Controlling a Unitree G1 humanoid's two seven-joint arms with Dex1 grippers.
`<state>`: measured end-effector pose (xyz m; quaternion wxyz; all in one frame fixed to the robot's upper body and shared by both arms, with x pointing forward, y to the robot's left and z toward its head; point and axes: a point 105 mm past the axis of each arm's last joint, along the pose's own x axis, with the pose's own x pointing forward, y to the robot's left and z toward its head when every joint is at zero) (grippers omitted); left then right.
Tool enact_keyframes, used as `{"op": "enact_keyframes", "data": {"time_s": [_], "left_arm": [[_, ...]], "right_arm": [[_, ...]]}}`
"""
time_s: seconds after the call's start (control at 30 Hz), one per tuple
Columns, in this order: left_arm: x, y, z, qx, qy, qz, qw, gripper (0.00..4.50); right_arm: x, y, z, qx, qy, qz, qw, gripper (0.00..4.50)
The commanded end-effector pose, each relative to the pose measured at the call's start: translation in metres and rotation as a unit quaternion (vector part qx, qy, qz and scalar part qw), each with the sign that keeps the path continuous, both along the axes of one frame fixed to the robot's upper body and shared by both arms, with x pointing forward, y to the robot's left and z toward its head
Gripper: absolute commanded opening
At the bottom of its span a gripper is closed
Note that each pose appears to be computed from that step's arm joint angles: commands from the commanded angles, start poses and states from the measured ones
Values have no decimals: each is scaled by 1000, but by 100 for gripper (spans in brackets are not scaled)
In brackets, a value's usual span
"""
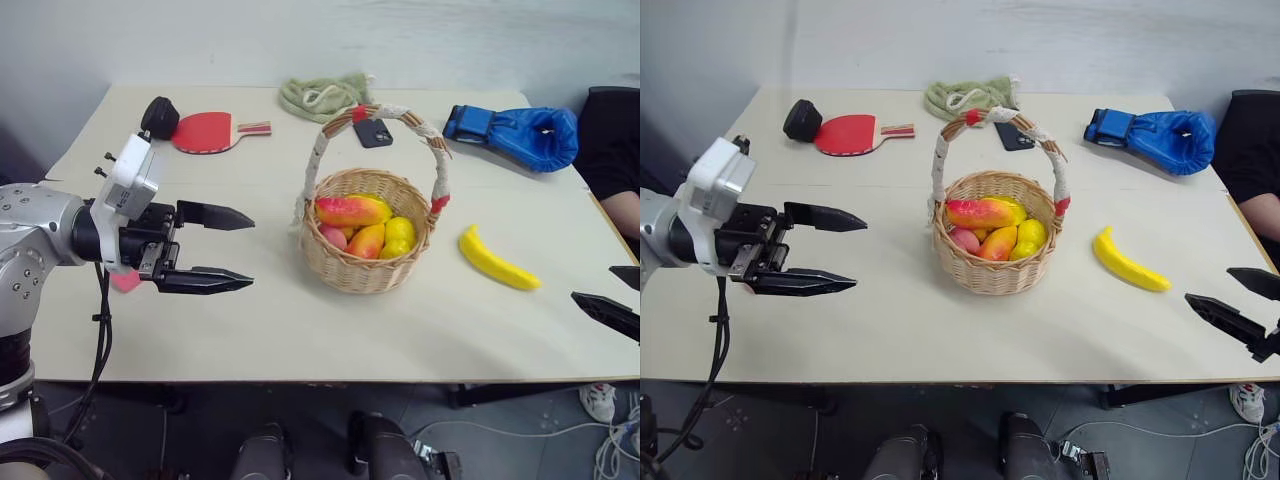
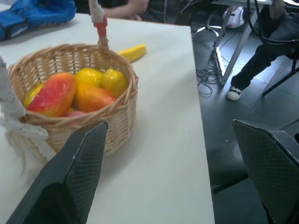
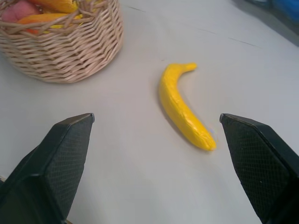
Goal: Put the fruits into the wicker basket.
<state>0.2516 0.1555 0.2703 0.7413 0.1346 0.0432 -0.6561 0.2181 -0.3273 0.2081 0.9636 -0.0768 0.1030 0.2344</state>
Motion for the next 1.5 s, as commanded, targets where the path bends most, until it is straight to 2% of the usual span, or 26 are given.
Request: {"op": "enact_keyframes", "data": {"time_s": [0.03,0.1,0.2,0.3,0.37,0.53,0.67,0.77,1.0,1.07,1.1,1.2,1.23,1.37,1.5], "left_arm": [[-4,-14,7,-19,-18,-28,999,446],[-4,-22,5,-21,-24,-36,999,446],[-3,-30,5,-25,-32,-40,998,446],[-4,-35,4,-28,-35,-40,998,446],[-6,-36,2,-29,-36,-37,998,446],[-8,-36,3,-35,-37,-25,998,446],[-9,-37,4,-37,-39,-22,998,446],[-8,-38,5,-37,-42,-18,998,450],[-5,-32,4,-35,-39,-7,999,450],[-5,-33,5,-37,-38,-9,999,450],[-5,-33,5,-38,-38,-10,999,450],[-5,-33,6,-37,-39,-14,998,450],[-5,-32,6,-36,-40,-13,998,450],[-2,-26,9,-32,-44,-4,999,450],[1,-24,10,-32,-46,-1,998,450]], "right_arm": [[18,25,0,-31,-4,69,997,450],[32,43,-8,-33,4,108,994,450],[51,50,-20,-41,26,115,992,450],[86,30,-45,-90,58,33,994,450],[100,24,-54,-103,70,12,992,450],[118,18,-70,-121,89,0,989,450],[130,20,-79,-94,108,-8,990,450],[132,23,-83,-87,116,3,990,385],[128,33,-78,-63,115,24,991,149],[124,33,-73,-56,114,28,991,72],[120,33,-70,-53,114,31,992,55],[97,48,-53,-27,108,87,990,55],[77,63,-42,-23,111,138,984,55],[13,113,-17,-28,136,289,947,55],[-22,156,2,-29,127,397,908,55]]}}
